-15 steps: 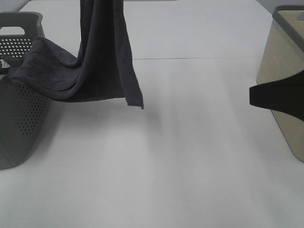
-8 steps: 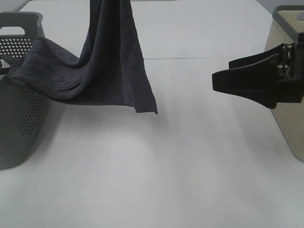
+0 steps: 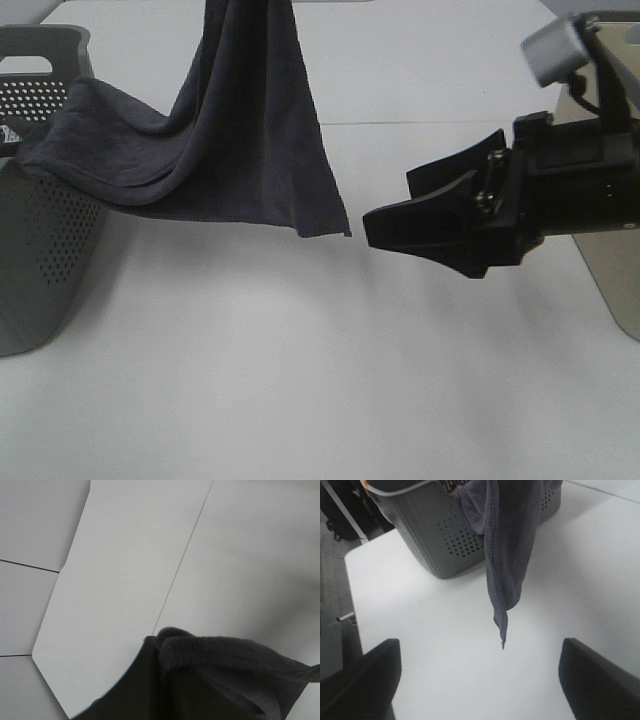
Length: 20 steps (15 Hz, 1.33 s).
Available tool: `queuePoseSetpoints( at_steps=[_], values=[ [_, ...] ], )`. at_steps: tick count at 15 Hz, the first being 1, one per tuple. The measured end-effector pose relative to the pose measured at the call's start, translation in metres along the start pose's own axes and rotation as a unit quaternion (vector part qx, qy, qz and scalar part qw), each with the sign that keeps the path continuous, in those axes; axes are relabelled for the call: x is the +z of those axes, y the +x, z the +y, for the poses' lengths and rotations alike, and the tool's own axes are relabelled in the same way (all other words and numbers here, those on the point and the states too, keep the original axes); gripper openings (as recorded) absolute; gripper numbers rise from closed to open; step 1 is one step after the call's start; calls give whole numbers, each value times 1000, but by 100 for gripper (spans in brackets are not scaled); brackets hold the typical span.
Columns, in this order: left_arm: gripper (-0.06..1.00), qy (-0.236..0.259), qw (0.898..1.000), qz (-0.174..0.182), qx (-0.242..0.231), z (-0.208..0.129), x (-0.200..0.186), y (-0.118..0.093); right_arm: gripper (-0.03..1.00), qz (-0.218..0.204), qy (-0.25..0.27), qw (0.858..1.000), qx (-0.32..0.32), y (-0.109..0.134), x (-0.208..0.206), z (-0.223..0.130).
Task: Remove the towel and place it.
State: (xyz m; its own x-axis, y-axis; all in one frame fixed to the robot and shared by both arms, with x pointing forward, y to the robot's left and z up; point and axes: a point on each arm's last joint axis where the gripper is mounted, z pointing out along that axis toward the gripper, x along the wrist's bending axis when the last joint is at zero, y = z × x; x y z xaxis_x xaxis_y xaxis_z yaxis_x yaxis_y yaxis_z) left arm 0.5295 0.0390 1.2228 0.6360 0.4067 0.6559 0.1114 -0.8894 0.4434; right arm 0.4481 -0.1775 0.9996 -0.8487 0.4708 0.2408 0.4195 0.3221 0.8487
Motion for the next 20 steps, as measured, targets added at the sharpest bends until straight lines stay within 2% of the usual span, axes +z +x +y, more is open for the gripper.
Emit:
queuePoseSetpoints(
  at_steps=[2, 6, 9, 12, 14, 17, 18, 20],
  values=[
    [0, -2, 1000, -4, -2, 0, 0, -1, 81, -18, 19, 999, -19, 1, 16, 5],
    [0, -7, 1000, -14, -7, 1, 0, -3, 81, -14, 24, 999, -23, -13, 44, 22],
    [0, -11, 1000, -14, -7, 2, 0, -3, 81, 45, 27, 999, -10, -10, 68, 24],
    [0, -13, 1000, -14, -8, 2, 0, -3, 80, 53, 46, 998, 0, -2, 84, 19],
    [0, -15, 1000, -14, -8, 3, 0, -2, 54, 35, 50, 998, 14, -5, 86, 19],
    [0, -15, 1000, -14, -8, 3, 0, -3, 8, 22, 52, 998, 41, -7, 86, 18],
    [0, -15, 1000, -14, -8, 3, 0, -3, 0, 23, 55, 997, 50, -7, 85, 18],
    [0, -15, 1000, -14, -8, 3, 0, -3, 0, 32, 66, 995, 61, -3, 82, 18]
  ],
)
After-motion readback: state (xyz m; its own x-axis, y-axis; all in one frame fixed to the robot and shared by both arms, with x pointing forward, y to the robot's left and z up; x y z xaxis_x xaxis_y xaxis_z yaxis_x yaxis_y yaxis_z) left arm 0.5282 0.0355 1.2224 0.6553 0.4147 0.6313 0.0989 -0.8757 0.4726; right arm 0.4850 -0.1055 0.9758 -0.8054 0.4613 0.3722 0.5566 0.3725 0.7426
